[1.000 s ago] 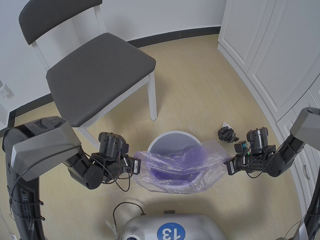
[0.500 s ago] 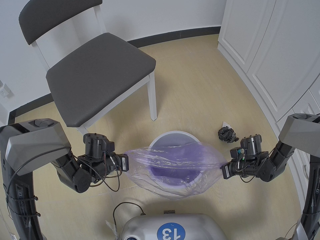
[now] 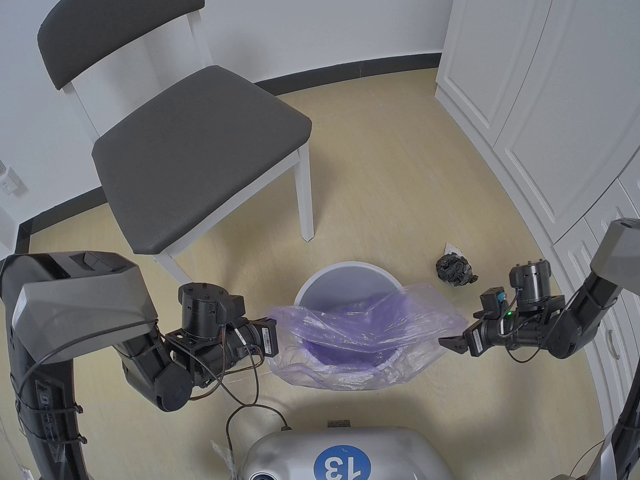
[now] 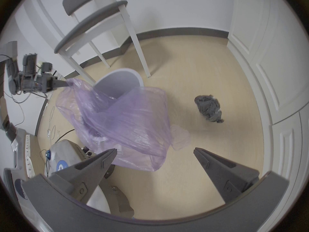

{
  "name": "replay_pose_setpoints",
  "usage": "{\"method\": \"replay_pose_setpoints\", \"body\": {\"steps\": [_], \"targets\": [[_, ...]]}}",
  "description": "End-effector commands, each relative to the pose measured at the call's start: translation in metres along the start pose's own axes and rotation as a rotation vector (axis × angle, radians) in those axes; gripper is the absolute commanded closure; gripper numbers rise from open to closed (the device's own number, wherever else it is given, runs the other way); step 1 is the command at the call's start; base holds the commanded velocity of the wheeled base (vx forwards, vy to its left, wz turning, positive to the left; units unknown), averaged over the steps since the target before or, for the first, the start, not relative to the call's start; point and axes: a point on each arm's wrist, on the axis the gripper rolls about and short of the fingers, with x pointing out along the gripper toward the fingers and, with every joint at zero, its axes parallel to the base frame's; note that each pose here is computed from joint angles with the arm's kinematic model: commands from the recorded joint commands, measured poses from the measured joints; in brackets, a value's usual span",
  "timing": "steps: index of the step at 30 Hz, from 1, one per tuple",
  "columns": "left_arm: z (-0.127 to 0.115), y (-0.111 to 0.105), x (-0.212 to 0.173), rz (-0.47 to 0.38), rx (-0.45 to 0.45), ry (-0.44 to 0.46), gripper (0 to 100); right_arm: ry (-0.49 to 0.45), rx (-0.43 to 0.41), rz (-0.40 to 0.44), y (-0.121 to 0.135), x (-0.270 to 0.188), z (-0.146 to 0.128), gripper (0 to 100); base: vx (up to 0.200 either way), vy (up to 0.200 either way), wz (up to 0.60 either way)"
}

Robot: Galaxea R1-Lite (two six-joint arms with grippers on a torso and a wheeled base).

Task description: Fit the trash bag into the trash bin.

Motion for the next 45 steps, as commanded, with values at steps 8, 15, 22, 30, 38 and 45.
{"method": "replay_pose_setpoints", "body": {"steps": [8, 15, 22, 30, 38, 45], "targets": [[-0.008, 0.001, -0.007, -0.011, -0.005, -0.035, 100, -0.239, -0.166, 0.135, 0.059, -0.041, 0.036, 0, 0.0, 0.0, 0.0], [-0.011, 0.008, -0.009, 0.002, -0.013, -0.04, 0, -0.333, -0.466, 0.224, 0.105, 0.006, 0.04, 0, 0.0, 0.0, 0.0], [-0.017, 0.013, -0.015, 0.003, -0.006, -0.044, 0, -0.29, -0.775, 0.212, 0.106, 0.059, 0.027, 0, 0.0, 0.0, 0.0], [-0.021, 0.018, -0.013, 0.017, -0.009, -0.035, 0, -0.203, -0.831, 0.259, 0.105, 0.082, 0.041, 0, 0.0, 0.0, 0.0], [-0.026, 0.019, -0.009, 0.021, -0.01, -0.018, 0, -0.132, -0.833, 0.289, 0.104, 0.095, 0.057, 0, 0.0, 0.0, 0.0], [-0.026, 0.02, -0.008, 0.016, -0.01, -0.044, 0, -0.129, -0.831, 0.289, 0.104, 0.101, 0.062, 100, 0.0, 0.0, 0.0]]}}
